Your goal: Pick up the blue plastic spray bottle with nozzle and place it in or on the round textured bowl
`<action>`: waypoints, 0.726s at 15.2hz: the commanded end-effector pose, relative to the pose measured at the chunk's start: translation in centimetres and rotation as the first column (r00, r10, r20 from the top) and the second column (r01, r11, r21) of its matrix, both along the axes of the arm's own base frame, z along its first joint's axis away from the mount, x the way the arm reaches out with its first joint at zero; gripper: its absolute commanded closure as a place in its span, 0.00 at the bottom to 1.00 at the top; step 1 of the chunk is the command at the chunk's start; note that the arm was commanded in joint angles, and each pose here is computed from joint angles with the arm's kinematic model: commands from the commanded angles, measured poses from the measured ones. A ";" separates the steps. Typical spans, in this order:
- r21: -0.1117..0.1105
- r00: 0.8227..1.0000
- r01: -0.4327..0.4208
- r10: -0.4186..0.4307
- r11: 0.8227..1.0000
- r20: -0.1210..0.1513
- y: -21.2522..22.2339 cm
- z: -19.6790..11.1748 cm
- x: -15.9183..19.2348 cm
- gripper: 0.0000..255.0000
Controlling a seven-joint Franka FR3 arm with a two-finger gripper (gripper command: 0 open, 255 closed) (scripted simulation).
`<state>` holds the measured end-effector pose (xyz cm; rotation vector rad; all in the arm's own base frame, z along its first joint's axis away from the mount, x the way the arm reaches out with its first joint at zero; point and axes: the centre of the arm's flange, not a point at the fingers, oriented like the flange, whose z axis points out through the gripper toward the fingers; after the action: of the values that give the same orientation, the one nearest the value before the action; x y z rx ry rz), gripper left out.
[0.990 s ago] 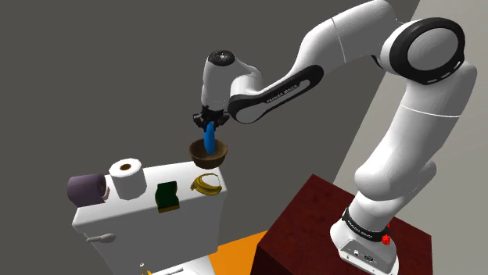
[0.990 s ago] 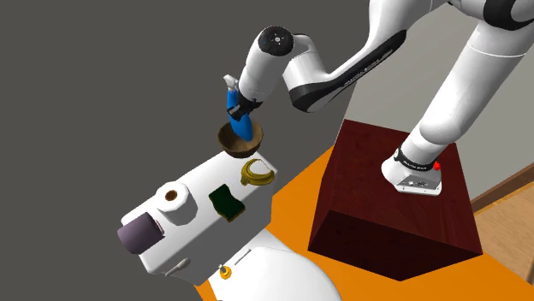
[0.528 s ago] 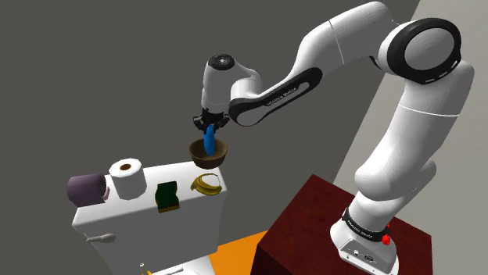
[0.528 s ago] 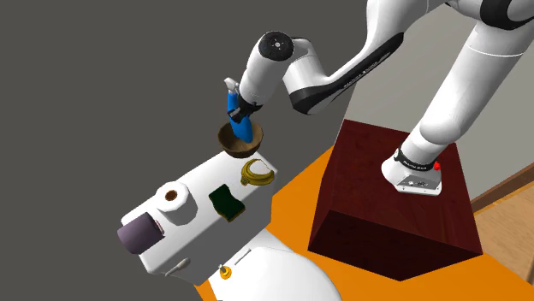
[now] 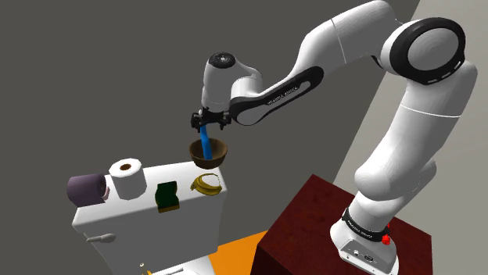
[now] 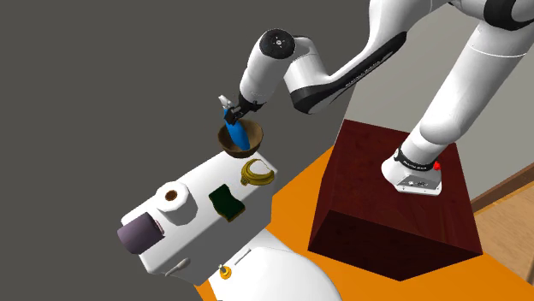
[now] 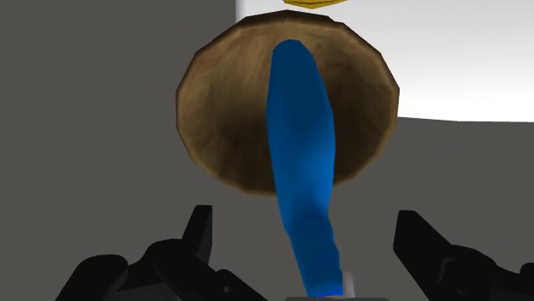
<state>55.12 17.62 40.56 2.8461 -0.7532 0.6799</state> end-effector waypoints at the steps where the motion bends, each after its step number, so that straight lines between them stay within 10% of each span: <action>1: 0.001 1.000 0.000 0.000 1.000 0.000 0.5 1.8 -0.8 0.00; 11: 0.001 1.000 0.000 0.000 1.000 0.000 1.0 3.9 -1.7 0.00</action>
<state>53.41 18.66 44.49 2.8470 -0.7541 0.6794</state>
